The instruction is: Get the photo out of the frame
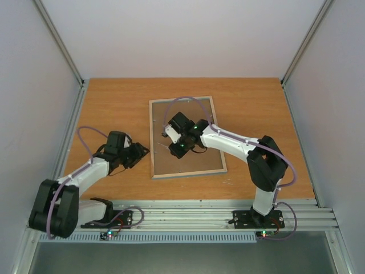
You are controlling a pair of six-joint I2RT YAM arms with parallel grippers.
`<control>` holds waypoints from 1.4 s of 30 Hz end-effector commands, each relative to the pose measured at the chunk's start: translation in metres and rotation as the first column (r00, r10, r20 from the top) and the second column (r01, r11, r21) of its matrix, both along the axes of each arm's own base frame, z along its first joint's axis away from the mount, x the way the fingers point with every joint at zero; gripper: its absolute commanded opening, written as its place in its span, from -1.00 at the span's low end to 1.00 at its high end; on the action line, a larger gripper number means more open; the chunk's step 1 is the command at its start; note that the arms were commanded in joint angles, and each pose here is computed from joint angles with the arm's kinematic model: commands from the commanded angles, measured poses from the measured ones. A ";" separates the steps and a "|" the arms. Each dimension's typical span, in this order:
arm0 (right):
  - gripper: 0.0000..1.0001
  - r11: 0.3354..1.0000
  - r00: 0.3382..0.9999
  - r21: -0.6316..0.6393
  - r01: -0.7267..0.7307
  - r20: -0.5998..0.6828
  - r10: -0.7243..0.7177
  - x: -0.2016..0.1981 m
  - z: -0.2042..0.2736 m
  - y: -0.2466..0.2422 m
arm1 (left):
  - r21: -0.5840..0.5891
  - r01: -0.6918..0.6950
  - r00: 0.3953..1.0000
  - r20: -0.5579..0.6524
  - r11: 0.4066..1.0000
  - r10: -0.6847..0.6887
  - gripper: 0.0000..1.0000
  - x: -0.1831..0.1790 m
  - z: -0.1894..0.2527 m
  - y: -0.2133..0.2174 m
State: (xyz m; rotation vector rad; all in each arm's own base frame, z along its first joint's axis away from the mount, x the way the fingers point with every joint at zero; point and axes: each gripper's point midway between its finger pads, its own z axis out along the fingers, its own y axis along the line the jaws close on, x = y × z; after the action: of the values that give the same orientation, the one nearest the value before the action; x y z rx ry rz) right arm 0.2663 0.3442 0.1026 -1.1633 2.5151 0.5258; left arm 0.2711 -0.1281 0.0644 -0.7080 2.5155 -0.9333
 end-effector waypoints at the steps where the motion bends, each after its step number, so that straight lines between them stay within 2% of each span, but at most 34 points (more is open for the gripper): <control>1: -0.98 0.999 1.000 -0.047 -0.026 0.008 0.027 0.007 -0.006 0.004 | 0.025 0.087 0.996 -0.019 0.996 -0.086 0.19 0.008 -0.012 -0.007; 10: -0.98 0.994 0.998 -0.089 -0.060 -0.026 0.058 0.017 -0.031 0.017 | -0.023 0.129 0.989 -0.065 0.991 -0.130 0.06 0.012 -0.033 -0.018; 18: -0.98 0.992 0.994 -0.097 -0.084 -0.077 0.076 0.016 -0.044 0.024 | -0.025 0.145 0.986 -0.085 0.989 -0.147 -0.31 0.010 -0.042 -0.020; 24: -0.98 0.989 0.989 -0.104 -0.104 -0.120 0.091 0.007 -0.049 0.021 | -0.015 0.150 0.984 -0.097 0.989 -0.151 -0.50 0.008 -0.048 -0.019; 37: -0.98 0.980 0.972 -0.108 -0.169 -0.183 0.147 -0.011 -0.057 0.025 | -0.012 0.153 0.982 -0.113 0.988 -0.154 -0.58 0.003 -0.057 -0.018; 42: -0.98 0.968 0.961 -0.145 -0.205 -0.216 0.171 -0.020 -0.062 0.022 | -0.009 0.154 0.982 -0.114 0.988 -0.154 -0.60 0.003 -0.058 -0.017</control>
State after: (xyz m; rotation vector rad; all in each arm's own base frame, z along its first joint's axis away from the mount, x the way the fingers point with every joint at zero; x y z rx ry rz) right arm 0.2693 0.3652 0.0511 -1.3601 2.6398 0.5086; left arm 0.2808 -0.1527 0.0247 -0.5706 2.6597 -1.0419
